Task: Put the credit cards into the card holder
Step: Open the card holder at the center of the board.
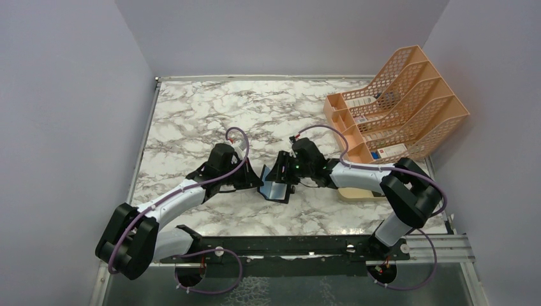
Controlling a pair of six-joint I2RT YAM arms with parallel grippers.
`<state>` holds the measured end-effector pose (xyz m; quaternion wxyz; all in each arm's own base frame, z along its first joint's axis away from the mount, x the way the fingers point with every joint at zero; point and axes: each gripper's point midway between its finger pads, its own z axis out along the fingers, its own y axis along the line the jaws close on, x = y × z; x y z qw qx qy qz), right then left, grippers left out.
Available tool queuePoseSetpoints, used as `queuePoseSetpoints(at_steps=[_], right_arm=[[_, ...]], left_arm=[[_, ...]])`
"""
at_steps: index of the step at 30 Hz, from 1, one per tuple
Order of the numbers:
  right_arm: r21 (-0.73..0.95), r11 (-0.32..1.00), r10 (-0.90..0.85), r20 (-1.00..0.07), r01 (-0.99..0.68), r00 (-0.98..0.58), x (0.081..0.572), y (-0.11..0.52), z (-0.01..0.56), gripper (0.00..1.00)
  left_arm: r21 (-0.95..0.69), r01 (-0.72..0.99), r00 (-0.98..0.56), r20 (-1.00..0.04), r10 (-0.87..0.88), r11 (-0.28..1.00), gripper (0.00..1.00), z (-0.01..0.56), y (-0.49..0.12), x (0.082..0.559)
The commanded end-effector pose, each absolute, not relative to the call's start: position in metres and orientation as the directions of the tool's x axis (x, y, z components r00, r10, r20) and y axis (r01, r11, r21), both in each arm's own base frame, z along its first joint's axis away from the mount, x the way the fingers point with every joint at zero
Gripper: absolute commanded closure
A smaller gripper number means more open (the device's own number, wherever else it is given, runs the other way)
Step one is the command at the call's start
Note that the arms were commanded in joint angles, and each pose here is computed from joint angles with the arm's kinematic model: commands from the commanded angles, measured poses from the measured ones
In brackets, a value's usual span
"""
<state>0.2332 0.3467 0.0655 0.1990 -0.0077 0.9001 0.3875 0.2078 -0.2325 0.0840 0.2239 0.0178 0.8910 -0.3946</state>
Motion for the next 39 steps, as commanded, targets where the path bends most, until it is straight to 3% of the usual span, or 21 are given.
queuePoseSetpoints(at_steps=[1,24,39], right_arm=[[0.72,0.665,0.157,-0.396,-0.2,-0.905,0.243,0.36,0.087,0.49],[0.715,0.674,0.139,-0.373,-0.188,-0.917,0.241,0.361,0.071,0.57],[0.579,0.782,0.109,-0.491,-0.23,-0.864,0.256,0.336,0.094,0.42]], left_arm=[[-0.685,0.237,-0.882,-0.449,-0.144,0.689,1.0,0.088,-0.232,0.211],[-0.671,0.23,-0.877,-0.456,-0.148,0.705,1.0,0.085,-0.228,0.211],[-0.641,0.204,-0.879,-0.452,-0.149,0.74,1.0,0.076,-0.222,0.214]])
